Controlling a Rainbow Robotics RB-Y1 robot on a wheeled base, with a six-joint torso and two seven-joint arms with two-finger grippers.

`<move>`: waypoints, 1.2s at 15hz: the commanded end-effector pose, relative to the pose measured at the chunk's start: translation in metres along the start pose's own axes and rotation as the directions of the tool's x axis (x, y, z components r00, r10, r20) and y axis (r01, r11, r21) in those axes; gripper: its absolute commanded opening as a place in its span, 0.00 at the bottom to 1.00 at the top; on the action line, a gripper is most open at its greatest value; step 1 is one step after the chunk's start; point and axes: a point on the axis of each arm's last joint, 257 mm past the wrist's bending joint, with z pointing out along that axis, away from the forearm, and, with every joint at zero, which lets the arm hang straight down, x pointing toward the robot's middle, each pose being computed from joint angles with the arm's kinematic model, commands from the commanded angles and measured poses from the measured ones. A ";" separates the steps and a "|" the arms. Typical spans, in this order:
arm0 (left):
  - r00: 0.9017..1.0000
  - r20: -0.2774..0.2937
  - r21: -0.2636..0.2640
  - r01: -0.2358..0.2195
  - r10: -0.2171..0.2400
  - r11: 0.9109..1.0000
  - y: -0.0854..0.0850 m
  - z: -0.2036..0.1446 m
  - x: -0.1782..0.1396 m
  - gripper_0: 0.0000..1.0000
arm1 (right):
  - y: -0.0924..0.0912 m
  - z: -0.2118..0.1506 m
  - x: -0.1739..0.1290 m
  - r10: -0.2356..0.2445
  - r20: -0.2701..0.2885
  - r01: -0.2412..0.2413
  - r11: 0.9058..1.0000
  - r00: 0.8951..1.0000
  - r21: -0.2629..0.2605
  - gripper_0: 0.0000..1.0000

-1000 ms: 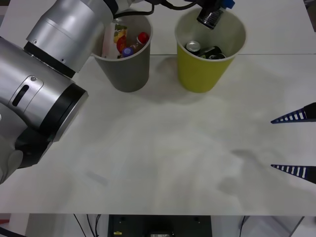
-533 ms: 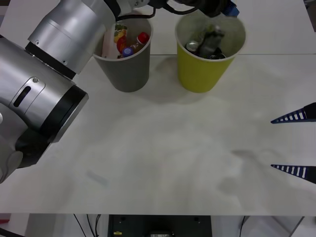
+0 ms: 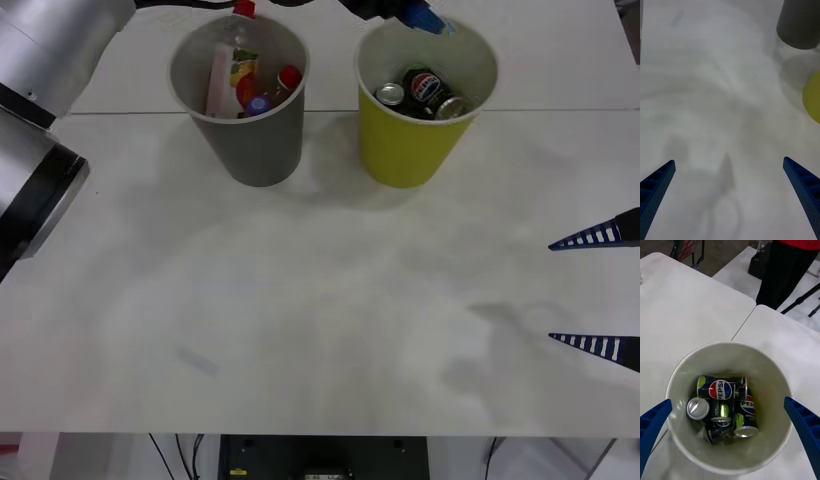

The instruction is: Put the can into the green bin and the plastic bottle into the gray bin

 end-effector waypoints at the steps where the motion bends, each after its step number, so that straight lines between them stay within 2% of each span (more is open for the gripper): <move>1: 0.999 -0.033 0.004 -0.035 0.035 0.999 0.014 -0.033 0.021 1.00 | 0.000 0.000 0.000 0.000 0.000 0.000 1.000 1.000 0.000 1.00; 4: 0.998 -0.037 -0.010 -0.059 0.058 0.998 0.027 -0.068 0.052 1.00 | 0.000 0.000 0.000 0.000 0.000 0.000 1.000 1.000 0.000 1.00; 10: 0.999 -0.024 -0.045 -0.028 0.027 0.999 0.048 -0.154 0.105 1.00 | 0.000 0.000 0.000 0.000 0.000 0.000 1.000 1.000 0.000 1.00; 12: 0.999 -0.027 -0.056 -0.024 0.022 0.998 0.051 -0.176 0.123 1.00 | 0.000 0.000 0.000 0.000 0.000 0.000 1.000 1.000 0.000 1.00; 13: 0.999 -0.030 -0.063 -0.047 0.045 0.997 0.051 -0.190 0.136 1.00 | 0.000 0.000 0.000 0.000 0.000 0.000 1.000 1.000 0.000 1.00; 16: 0.997 -0.008 -0.056 -0.079 0.079 0.995 0.049 -0.216 0.167 1.00 | 0.000 0.000 0.000 0.000 0.000 0.000 1.000 1.000 0.000 1.00; 18: 0.989 -0.036 -0.047 -0.146 0.144 0.988 0.045 -0.230 0.197 1.00 | 0.000 0.000 0.000 0.000 0.000 0.000 1.000 1.000 0.000 1.00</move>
